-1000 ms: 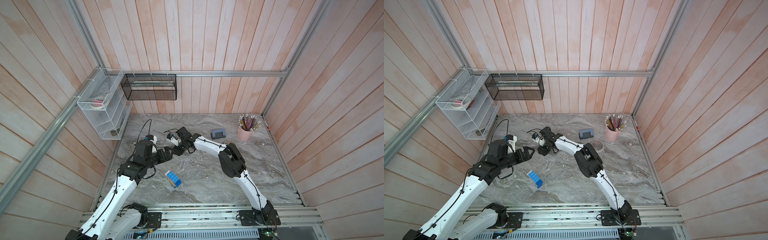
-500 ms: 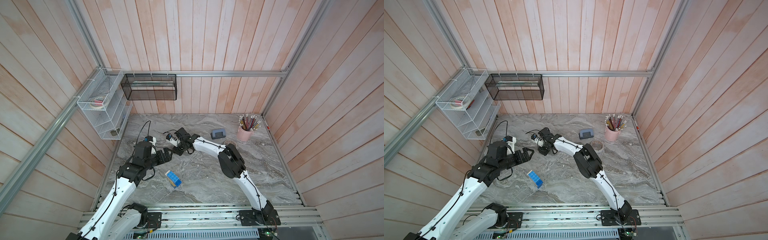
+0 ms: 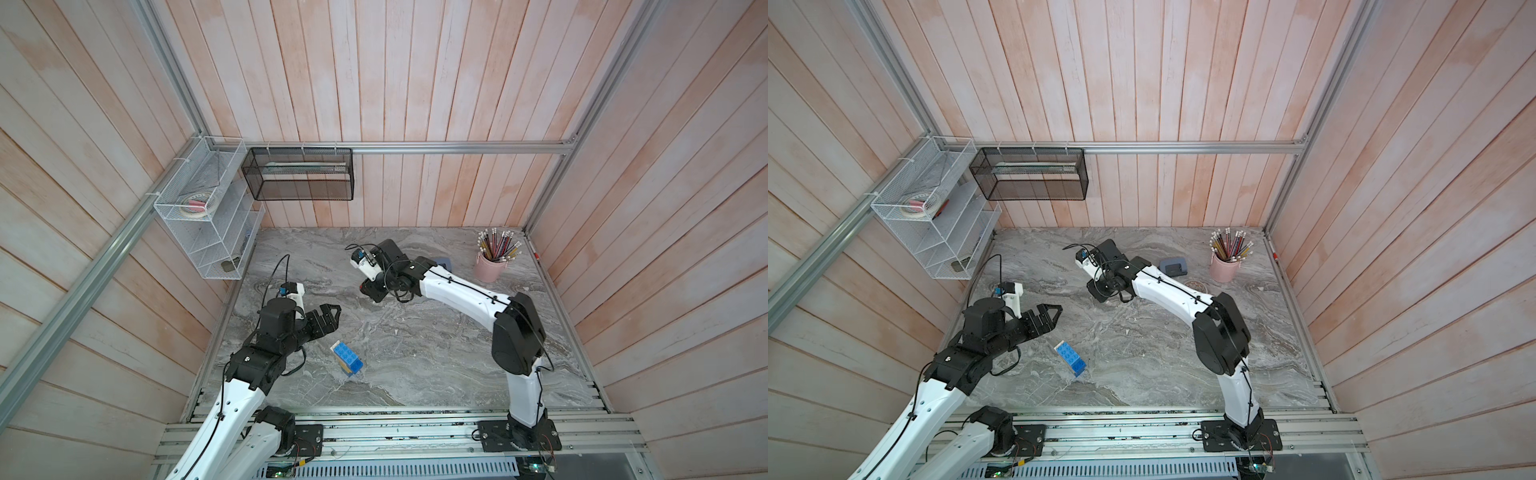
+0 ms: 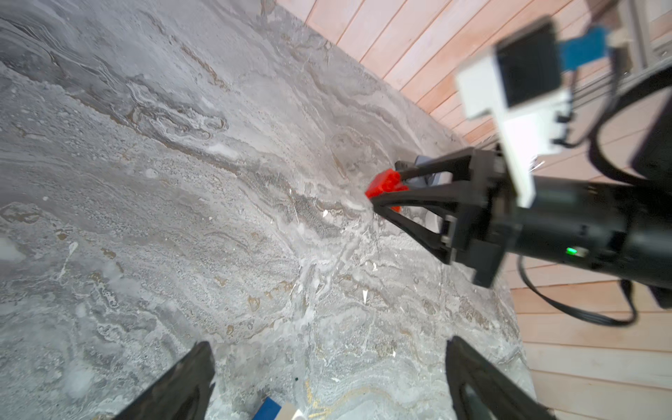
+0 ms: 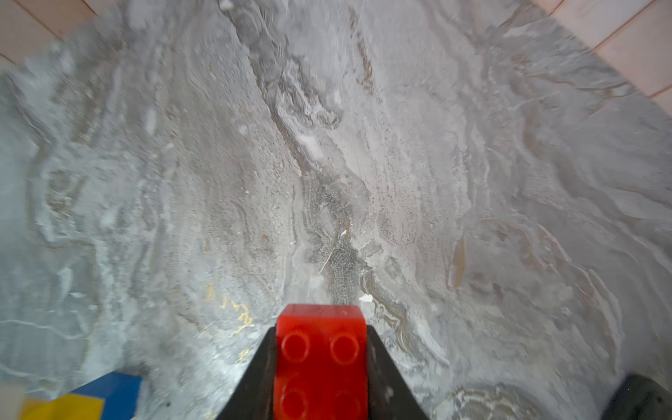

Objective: Assemble a spoon with lego
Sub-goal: Assemble the lego brick with the lego brick.

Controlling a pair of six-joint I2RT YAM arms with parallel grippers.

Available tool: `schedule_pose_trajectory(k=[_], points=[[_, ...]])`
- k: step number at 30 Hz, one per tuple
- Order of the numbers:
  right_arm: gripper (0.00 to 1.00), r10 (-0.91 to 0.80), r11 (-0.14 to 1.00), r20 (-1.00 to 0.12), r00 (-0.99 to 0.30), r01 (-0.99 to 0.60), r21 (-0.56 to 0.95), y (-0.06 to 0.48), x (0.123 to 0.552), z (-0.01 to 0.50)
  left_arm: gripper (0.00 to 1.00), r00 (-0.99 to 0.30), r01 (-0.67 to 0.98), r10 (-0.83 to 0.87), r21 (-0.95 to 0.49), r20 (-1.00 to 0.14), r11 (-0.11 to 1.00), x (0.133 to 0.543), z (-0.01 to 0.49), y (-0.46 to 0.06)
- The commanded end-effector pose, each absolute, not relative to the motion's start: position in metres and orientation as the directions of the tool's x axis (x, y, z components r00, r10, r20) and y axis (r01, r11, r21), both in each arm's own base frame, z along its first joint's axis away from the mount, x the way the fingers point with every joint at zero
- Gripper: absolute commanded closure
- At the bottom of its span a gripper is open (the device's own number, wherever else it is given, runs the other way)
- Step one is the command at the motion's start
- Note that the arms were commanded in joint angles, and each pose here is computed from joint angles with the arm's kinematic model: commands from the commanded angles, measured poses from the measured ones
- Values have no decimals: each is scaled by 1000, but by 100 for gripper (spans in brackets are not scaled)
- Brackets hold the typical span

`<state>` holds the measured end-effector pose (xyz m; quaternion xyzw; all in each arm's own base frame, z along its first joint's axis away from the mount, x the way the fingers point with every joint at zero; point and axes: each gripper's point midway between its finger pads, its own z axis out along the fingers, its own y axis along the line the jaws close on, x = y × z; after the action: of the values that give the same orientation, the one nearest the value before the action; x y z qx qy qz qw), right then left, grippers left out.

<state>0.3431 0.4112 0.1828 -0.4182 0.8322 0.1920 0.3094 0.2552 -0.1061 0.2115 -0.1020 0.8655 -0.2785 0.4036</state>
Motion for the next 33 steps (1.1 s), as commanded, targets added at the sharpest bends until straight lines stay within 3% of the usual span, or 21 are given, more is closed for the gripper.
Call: schedule_pose_trajectory(k=[1, 8, 15, 33], points=[[100, -537, 621, -634, -557, -769, 151, 393, 306, 199, 0, -594, 43, -448, -582, -668, 812, 254, 218, -98], [100, -518, 650, -618, -592, -741, 166, 398, 236, 237, 0, -585, 65, -456, -599, -671, 798, 240, 212, -98], [100, -550, 670, -589, -592, -734, 112, 426, 181, 230, 0, -584, 88, -450, -603, -676, 793, 230, 210, -98], [100, -525, 692, -604, -599, -714, 107, 461, 151, 197, 0, -582, 74, -461, -608, -670, 791, 230, 212, -96]])
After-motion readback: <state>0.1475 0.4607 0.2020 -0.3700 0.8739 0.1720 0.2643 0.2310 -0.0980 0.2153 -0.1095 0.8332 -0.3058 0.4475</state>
